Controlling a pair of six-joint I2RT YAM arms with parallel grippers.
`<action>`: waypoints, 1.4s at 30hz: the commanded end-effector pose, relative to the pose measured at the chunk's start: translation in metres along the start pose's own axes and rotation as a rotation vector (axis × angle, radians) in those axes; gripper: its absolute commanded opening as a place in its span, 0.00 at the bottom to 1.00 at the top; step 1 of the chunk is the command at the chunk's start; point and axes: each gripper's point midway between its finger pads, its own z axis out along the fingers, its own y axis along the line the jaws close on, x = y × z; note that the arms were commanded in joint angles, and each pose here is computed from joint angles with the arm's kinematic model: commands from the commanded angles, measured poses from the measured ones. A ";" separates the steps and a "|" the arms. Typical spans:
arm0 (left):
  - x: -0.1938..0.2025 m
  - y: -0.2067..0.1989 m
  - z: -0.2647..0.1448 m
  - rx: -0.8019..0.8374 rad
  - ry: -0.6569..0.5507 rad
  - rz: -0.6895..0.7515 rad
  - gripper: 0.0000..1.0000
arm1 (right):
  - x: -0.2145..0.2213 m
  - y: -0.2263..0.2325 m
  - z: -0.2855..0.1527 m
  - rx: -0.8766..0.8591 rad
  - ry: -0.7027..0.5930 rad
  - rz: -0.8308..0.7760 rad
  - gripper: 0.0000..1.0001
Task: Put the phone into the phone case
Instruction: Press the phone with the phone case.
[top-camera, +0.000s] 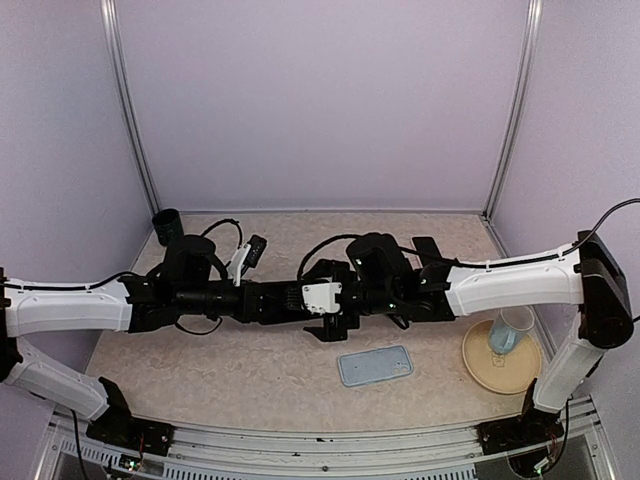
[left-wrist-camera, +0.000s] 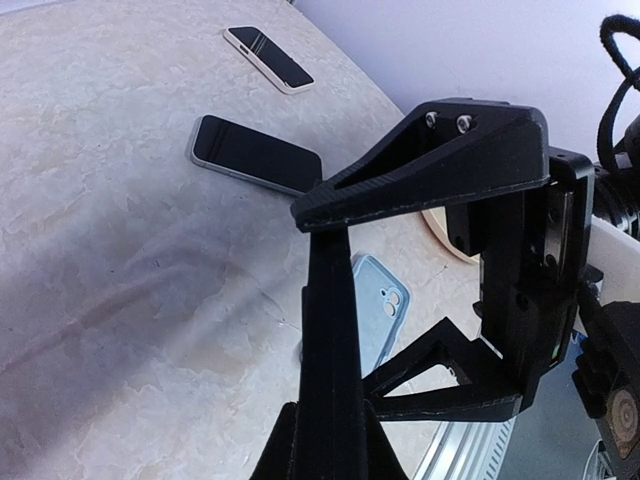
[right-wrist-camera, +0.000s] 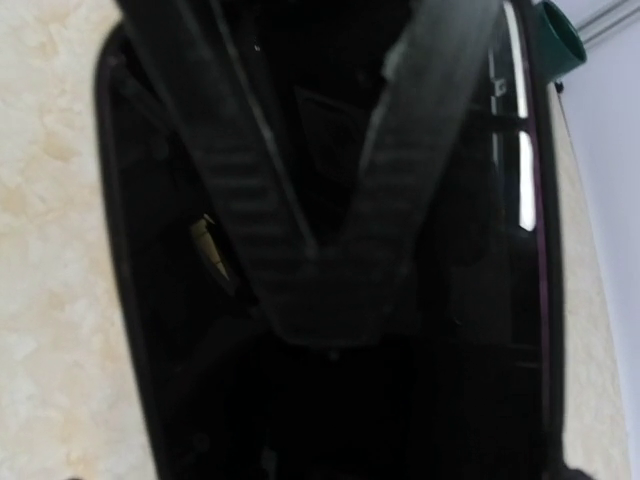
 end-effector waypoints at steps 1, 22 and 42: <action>-0.047 -0.026 -0.009 0.084 -0.137 0.041 0.00 | -0.009 -0.012 0.003 0.070 -0.002 -0.003 1.00; -0.041 -0.018 -0.010 0.079 -0.135 0.017 0.00 | -0.015 -0.007 0.021 0.133 0.050 -0.069 0.73; -0.048 0.001 -0.028 0.024 -0.206 -0.023 0.55 | -0.023 -0.013 0.021 0.113 0.046 0.016 0.49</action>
